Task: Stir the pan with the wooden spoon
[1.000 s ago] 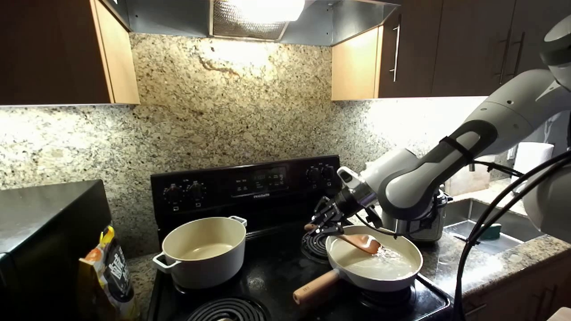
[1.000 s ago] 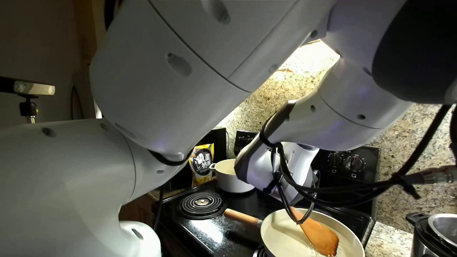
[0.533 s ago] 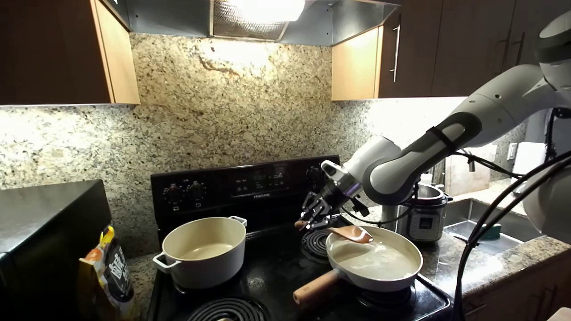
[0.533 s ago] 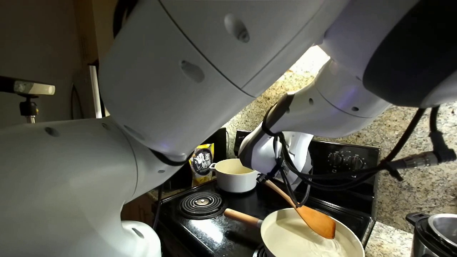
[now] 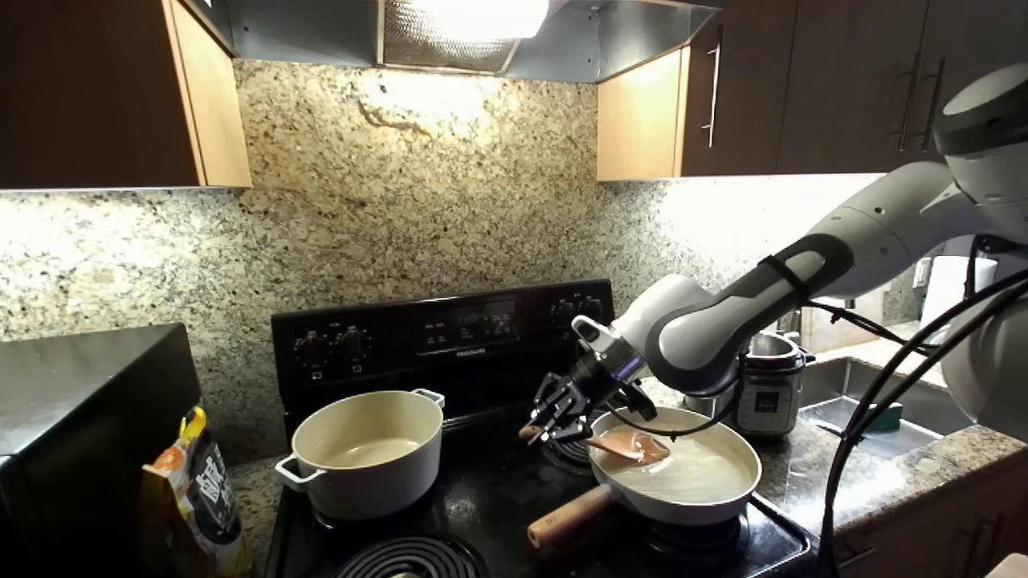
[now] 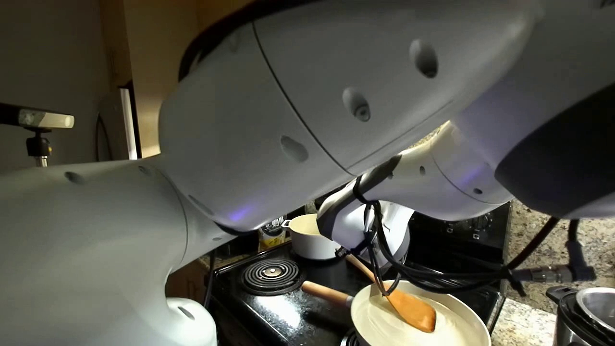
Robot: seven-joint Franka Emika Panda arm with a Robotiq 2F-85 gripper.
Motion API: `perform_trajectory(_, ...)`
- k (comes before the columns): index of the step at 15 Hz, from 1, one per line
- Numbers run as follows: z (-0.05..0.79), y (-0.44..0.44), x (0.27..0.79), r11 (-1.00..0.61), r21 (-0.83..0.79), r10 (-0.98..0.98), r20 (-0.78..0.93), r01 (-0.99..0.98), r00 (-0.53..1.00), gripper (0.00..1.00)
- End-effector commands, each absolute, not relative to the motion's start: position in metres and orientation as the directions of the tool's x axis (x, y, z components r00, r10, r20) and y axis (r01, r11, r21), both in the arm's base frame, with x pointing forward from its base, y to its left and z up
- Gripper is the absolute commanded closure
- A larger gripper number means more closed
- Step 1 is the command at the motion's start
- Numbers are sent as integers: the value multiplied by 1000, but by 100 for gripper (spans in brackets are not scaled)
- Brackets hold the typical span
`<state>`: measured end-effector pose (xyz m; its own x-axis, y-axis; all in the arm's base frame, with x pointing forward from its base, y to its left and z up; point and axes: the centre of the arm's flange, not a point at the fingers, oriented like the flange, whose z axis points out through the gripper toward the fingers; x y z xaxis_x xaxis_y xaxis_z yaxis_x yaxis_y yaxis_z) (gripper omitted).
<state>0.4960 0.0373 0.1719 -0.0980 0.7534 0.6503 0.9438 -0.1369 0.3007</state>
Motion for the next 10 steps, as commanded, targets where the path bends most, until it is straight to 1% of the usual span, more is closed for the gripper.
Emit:
perform_trajectory(1, 159, 36, 466, -207, 313, 715, 695, 927, -75, 88)
perform_trajectory(6, 148, 27, 424, -353, 325, 666, 746, 877, -8, 88)
perform_trajectory(9, 143, 15, 421, -379, 325, 660, 752, 866, 7, 88)
perform_trajectory(10, 143, 9, 430, -377, 327, 665, 747, 867, 7, 88)
